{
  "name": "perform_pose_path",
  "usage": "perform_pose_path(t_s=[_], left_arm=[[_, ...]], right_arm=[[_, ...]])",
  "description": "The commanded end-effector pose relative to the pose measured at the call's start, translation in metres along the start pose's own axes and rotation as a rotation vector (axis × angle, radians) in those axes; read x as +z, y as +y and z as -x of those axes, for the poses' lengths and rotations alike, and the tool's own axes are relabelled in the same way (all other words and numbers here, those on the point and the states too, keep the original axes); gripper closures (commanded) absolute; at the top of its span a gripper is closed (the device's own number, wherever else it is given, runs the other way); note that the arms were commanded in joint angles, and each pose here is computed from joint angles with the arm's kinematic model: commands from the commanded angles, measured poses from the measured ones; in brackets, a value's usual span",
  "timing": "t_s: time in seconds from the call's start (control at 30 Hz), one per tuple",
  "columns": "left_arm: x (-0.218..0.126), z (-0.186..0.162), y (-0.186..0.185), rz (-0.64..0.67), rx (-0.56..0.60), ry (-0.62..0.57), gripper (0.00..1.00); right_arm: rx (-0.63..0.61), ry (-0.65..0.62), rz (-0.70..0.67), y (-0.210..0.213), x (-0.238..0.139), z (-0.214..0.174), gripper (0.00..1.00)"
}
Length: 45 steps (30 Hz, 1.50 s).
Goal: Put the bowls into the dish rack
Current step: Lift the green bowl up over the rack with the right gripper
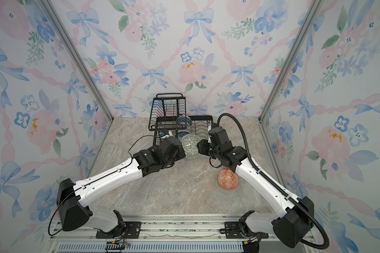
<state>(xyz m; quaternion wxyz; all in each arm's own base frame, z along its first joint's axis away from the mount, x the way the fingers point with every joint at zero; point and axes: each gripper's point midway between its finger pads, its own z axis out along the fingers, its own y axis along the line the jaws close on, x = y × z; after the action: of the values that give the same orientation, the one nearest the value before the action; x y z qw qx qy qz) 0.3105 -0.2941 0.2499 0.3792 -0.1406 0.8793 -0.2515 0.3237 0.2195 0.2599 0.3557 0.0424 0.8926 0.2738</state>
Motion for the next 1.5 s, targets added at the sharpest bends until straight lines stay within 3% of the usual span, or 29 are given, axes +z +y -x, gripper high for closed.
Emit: perform_pose_path(t_s=[0.0,0.17,0.33,0.43,0.47,0.73,0.97,1.23,1.47], left_arm=[[-0.016,0.021,-0.004,-0.033,-0.049,-0.075,1.0],[-0.026,0.033,0.003,-0.016,-0.072,-0.138,1.0],[-0.032,0.049,0.0,-0.003,-0.048,-0.199,1.0],[-0.036,0.061,-0.002,0.012,-0.041,-0.25,1.0],[-0.037,0.066,-0.004,0.017,-0.035,-0.27,1.0],[-0.051,0.106,-0.026,-0.013,-0.008,-0.454,1.0],[-0.049,0.122,-0.038,-0.044,0.041,-0.586,1.0],[-0.05,0.138,-0.057,-0.064,0.147,-0.725,1.0],[-0.041,0.14,-0.069,-0.073,0.159,-0.736,1.0]], right_arm=[[0.015,-0.036,0.023,0.004,-0.014,0.011,0.63],[0.039,-0.072,0.01,0.004,-0.029,0.027,0.53],[0.156,-0.122,0.009,0.007,-0.051,0.054,0.28],[0.223,-0.176,0.057,0.02,-0.064,0.075,0.04],[0.247,-0.194,0.084,0.027,-0.068,0.082,0.03],[0.463,-0.269,0.329,0.087,-0.096,0.134,0.03],[0.71,-0.253,0.54,0.13,-0.095,0.157,0.03],[0.822,-0.203,0.575,0.154,-0.079,0.15,0.0],[0.912,-0.199,0.592,0.158,-0.064,0.149,0.13]])
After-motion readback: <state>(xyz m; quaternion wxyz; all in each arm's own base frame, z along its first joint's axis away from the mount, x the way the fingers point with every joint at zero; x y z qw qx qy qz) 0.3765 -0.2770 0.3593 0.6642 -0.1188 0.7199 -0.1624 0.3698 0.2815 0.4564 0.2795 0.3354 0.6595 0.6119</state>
